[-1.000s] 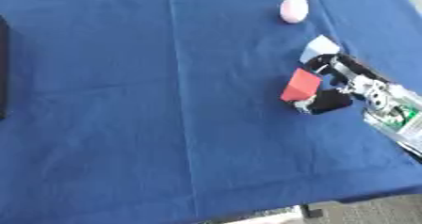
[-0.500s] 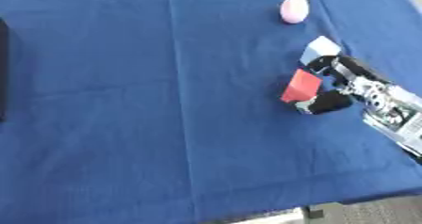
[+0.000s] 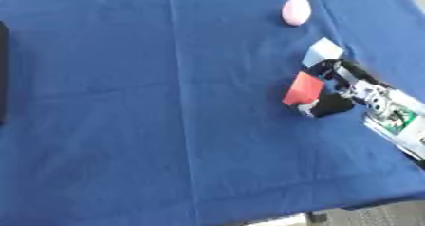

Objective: Pick up the objects with one hand, pass them to the other hand, and then place them into the box on the other side of the table.

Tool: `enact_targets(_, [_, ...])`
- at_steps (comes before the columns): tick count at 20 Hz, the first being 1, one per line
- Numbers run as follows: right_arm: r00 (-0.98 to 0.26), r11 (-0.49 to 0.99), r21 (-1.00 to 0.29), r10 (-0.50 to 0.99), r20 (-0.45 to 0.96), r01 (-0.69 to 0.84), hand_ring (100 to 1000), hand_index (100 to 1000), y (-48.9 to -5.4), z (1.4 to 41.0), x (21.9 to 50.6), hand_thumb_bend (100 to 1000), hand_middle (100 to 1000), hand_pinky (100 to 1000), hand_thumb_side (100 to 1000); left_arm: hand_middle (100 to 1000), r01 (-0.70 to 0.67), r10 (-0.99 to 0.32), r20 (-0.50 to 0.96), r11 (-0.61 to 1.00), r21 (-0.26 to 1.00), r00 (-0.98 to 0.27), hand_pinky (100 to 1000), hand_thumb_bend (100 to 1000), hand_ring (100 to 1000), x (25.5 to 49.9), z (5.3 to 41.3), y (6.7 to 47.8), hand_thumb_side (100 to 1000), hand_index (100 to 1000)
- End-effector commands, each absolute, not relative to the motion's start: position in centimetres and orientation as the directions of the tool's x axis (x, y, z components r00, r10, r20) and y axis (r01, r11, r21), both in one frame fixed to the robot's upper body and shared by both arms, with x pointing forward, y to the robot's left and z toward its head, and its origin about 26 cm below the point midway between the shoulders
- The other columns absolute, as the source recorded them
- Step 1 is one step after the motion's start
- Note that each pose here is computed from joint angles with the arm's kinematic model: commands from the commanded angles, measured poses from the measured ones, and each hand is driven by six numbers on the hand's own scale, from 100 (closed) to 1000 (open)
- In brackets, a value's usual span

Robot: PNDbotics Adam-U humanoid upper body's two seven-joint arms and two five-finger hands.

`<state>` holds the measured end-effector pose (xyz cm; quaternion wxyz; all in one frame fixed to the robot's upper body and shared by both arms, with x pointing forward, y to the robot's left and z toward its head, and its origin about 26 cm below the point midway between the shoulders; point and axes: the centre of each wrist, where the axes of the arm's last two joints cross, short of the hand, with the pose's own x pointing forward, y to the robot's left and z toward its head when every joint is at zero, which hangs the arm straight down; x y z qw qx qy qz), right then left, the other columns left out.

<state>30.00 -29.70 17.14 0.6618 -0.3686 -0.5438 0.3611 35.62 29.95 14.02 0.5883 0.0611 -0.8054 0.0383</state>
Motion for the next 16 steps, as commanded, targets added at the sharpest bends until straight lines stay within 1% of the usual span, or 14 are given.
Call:
enact_targets(1, [0.143, 0.461, -0.885, 0.882, 0.450, -0.059, 848, 827, -30.00, 17.69, 30.18, 565, 785, 748, 233, 742, -0.140, -0.069, 0.944, 0.990, 0.025, -0.323, 808, 200, 886, 35.60, 14.90, 30.09, 928, 764])
enact_targets(10, [0.152, 0.470, -0.881, 0.876, 0.458, -0.057, 844, 821, -30.16, 17.38, 30.41, 529, 778, 748, 224, 742, -0.139, -0.069, 0.944, 0.990, 0.025, -0.323, 809, 200, 886, 35.59, 14.92, 30.06, 927, 764])
enact_targets(16, [0.154, 0.470, -0.880, 0.876, 0.457, -0.063, 842, 818, -30.18, 17.24, 30.48, 500, 774, 748, 203, 742, -0.137, -0.069, 0.944, 0.990, 0.025, -0.323, 809, 200, 887, 35.60, 14.91, 30.04, 928, 764])
